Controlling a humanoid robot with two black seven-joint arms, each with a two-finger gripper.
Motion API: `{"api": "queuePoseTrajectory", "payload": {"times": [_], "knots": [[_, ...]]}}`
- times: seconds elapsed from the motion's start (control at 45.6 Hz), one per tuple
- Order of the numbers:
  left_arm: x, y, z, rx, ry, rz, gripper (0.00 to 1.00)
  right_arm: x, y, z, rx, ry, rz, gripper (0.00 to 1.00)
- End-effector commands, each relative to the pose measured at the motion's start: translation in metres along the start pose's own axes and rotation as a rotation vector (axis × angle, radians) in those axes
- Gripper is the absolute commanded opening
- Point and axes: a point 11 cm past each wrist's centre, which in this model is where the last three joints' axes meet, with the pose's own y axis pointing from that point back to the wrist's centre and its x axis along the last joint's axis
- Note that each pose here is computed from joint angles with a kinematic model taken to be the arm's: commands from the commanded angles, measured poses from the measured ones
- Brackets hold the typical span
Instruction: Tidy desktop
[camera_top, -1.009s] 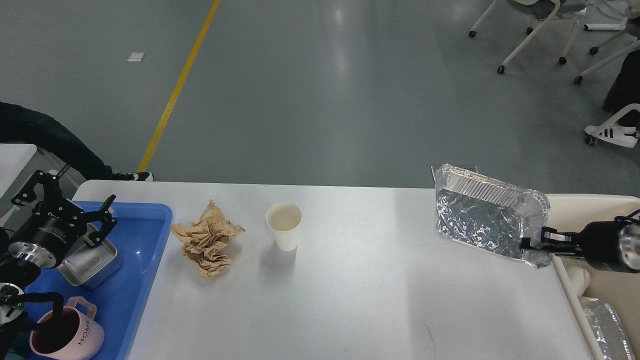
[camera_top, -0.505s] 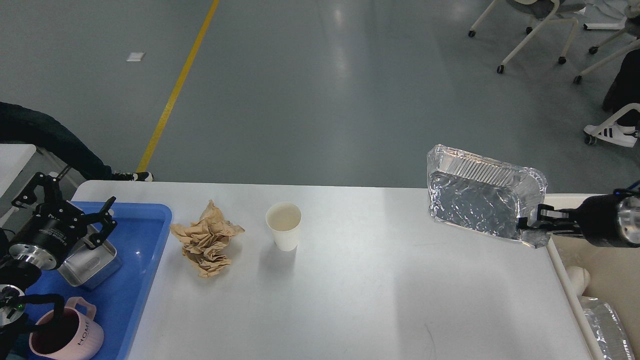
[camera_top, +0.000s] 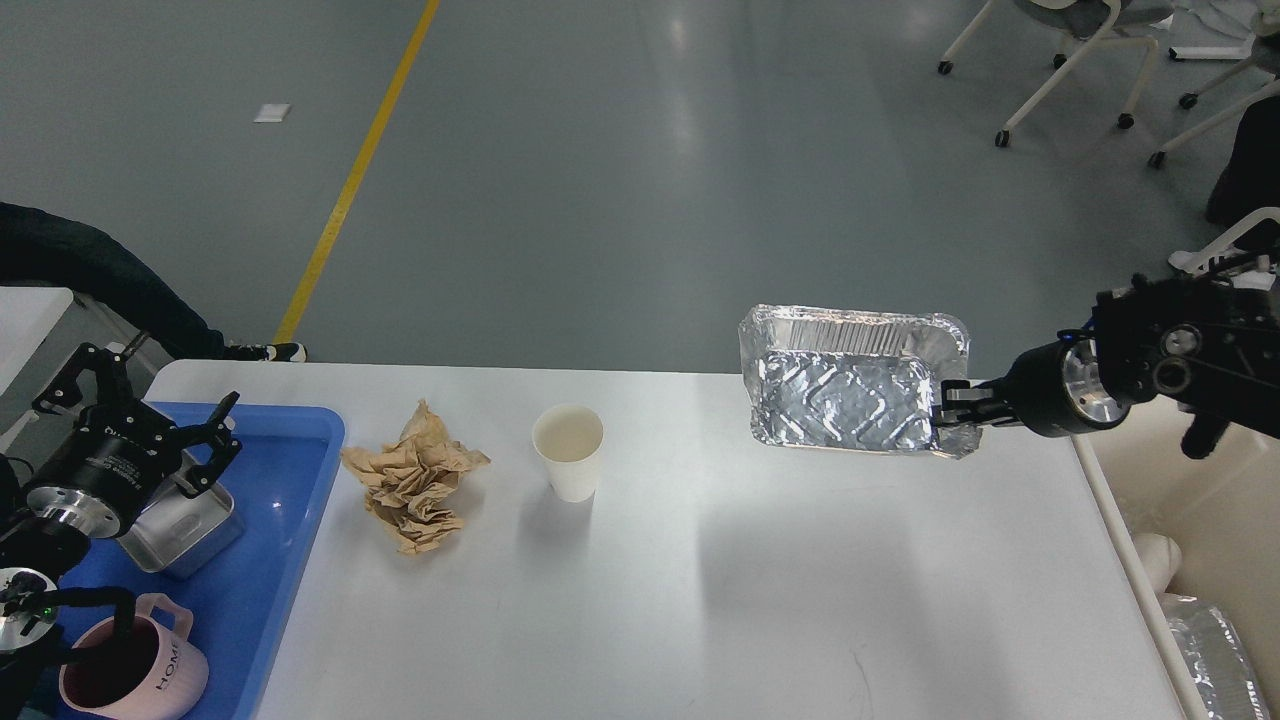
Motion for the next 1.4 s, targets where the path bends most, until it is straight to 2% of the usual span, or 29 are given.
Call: {"api": "queuePoseTrajectory", "payload": {"times": [0.0, 0.285, 0.461, 0.658, 0.899, 1.031, 1.272, 1.382], "knots": [[0.001, 0.001, -0.001, 0.003, 0.001, 0.005, 0.97, 0.006, -0.023, -0.033, 0.019, 0.057, -0.031, 0.00], [0.000, 0.000, -0.008, 0.026, -0.006, 0.000, 0.97, 0.003, -0.053, -0.059, 0.046, 0.054, -0.066, 0.00], [0.000, 0.000, -0.009, 0.031, -0.009, 0.000, 0.97, 0.000, -0.054, -0.056, 0.043, 0.047, -0.071, 0.00], [0.010, 0.006, 0.012, 0.052, -0.102, 0.033, 0.97, -0.001, -0.054, -0.054, 0.040, 0.042, -0.074, 0.00], [0.008, 0.006, 0.026, 0.233, -0.510, 0.077, 0.97, -0.004, -0.055, -0.051, 0.029, 0.048, -0.084, 0.00], [-0.013, 0.021, 0.069, 0.271, -0.886, 0.022, 0.97, -0.004, -0.055, -0.052, 0.028, 0.053, -0.084, 0.00], [-0.010, 0.058, 0.097, 0.399, -1.406, -0.005, 0.97, -0.004, -0.053, -0.046, 0.012, 0.052, -0.088, 0.00], [-0.017, 0.068, 0.097, 0.406, -1.550, -0.086, 0.97, -0.005, -0.053, -0.045, 0.010, 0.053, -0.092, 0.00]]}}
